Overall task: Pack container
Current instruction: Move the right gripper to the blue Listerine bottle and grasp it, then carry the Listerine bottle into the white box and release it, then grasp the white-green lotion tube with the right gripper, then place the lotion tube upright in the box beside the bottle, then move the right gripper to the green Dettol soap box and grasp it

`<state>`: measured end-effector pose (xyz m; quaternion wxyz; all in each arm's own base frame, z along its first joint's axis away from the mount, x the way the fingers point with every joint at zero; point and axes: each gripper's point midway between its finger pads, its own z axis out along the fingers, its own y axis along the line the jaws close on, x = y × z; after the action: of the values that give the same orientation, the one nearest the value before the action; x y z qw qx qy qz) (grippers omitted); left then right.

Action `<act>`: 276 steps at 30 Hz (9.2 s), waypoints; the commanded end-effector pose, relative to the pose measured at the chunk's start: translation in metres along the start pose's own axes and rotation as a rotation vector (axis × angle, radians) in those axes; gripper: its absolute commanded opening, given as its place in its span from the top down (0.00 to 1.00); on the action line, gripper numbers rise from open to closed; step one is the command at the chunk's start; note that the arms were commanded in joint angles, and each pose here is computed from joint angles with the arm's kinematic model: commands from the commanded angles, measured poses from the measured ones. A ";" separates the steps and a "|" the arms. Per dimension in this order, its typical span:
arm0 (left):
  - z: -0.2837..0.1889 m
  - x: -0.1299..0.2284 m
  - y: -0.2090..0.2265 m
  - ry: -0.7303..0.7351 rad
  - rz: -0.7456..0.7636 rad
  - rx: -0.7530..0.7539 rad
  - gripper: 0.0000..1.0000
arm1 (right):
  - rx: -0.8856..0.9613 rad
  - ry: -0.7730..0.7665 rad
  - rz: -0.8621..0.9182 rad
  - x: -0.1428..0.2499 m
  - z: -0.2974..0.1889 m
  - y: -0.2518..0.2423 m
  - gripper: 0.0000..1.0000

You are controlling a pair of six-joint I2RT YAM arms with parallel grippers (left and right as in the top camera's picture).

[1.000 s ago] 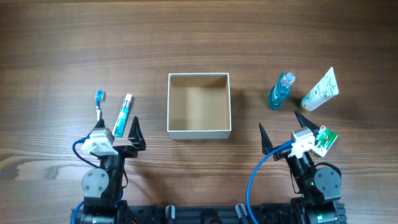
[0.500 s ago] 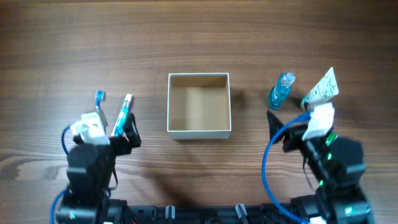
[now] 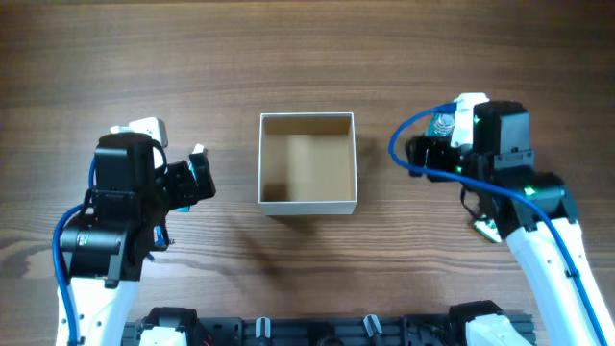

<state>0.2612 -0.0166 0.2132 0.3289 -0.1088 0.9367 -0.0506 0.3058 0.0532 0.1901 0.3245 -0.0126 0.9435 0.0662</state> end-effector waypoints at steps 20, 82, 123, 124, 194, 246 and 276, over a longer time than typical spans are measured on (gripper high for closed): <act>0.000 -0.004 -0.002 0.001 -0.018 0.013 0.00 | 0.234 0.020 0.229 -0.016 0.084 -0.038 0.15; 0.007 0.003 0.047 0.034 -0.049 -0.278 0.00 | -0.040 -0.019 -0.161 -0.063 0.029 0.221 0.96; 0.022 0.003 0.057 0.096 0.066 -0.340 0.00 | -0.010 -0.061 -0.044 -0.076 0.036 0.214 0.00; 0.022 0.002 0.060 0.090 0.055 -0.345 0.00 | 0.009 -0.062 -0.001 -0.081 0.028 0.199 0.00; 0.026 -0.020 0.111 0.031 -0.259 -0.243 0.00 | -0.107 -0.071 -0.033 -0.104 -0.079 0.116 0.96; 0.027 -0.021 0.106 0.030 -0.260 -0.213 0.00 | 0.349 -0.036 0.692 -0.077 -0.086 -0.062 0.00; 0.027 -0.021 0.106 0.030 -0.260 -0.213 0.00 | 0.477 0.249 0.879 0.163 0.066 -0.194 0.00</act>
<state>0.2728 0.0915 0.1810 0.2849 -0.2686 0.9201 0.0116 0.2350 -0.1251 0.0195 0.1465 0.4640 0.8736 -0.0082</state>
